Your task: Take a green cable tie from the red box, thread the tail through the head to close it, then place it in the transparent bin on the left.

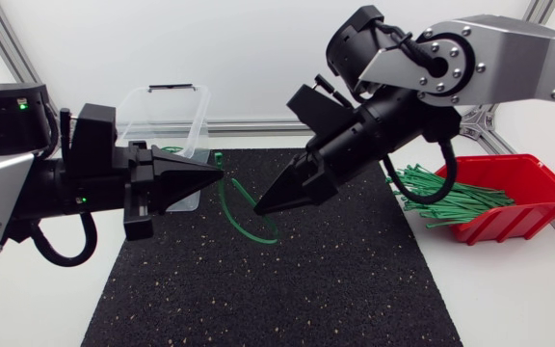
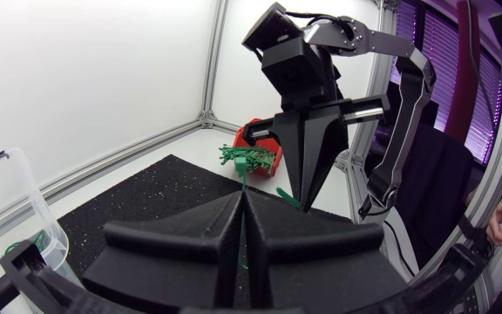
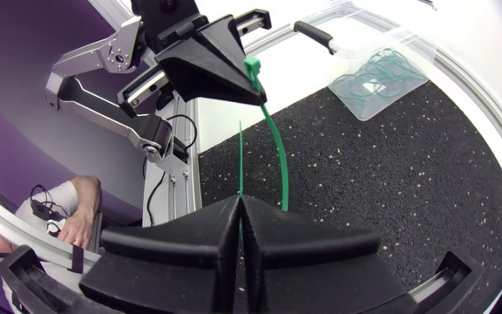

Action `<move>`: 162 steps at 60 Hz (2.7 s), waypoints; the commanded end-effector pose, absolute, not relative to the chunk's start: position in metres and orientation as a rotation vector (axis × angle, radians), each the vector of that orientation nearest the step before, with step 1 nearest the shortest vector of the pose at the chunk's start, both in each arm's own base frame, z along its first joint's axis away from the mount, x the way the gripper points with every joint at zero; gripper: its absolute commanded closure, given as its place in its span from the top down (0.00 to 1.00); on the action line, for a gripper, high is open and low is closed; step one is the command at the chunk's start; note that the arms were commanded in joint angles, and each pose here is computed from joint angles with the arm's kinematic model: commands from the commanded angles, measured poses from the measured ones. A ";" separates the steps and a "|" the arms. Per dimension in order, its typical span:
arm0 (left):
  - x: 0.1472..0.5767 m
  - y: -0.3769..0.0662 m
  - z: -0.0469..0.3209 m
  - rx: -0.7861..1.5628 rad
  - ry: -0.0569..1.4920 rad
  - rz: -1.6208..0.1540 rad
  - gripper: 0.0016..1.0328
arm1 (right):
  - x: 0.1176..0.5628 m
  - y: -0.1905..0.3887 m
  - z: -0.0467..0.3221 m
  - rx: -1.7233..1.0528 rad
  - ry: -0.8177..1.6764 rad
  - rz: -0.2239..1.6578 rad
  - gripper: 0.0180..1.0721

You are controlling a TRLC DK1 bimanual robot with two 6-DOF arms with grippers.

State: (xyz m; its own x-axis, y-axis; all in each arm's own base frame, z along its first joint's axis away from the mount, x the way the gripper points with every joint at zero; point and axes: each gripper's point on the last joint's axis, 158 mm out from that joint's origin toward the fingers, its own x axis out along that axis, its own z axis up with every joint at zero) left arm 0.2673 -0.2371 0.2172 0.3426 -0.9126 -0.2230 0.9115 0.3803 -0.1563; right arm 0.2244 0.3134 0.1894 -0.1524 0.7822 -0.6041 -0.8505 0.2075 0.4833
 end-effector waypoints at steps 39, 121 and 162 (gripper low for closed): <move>0.278 -0.256 0.170 -0.047 0.307 -1.163 0.03 | 0.228 0.287 0.175 -0.045 1.089 1.389 0.05; 0.276 -0.276 0.224 -0.105 0.124 -1.184 0.03 | 0.226 0.293 0.222 -0.085 1.096 1.388 0.05; 0.267 -0.280 0.217 -0.037 0.066 -1.171 0.03 | 0.231 0.296 0.220 -0.085 1.076 1.388 0.05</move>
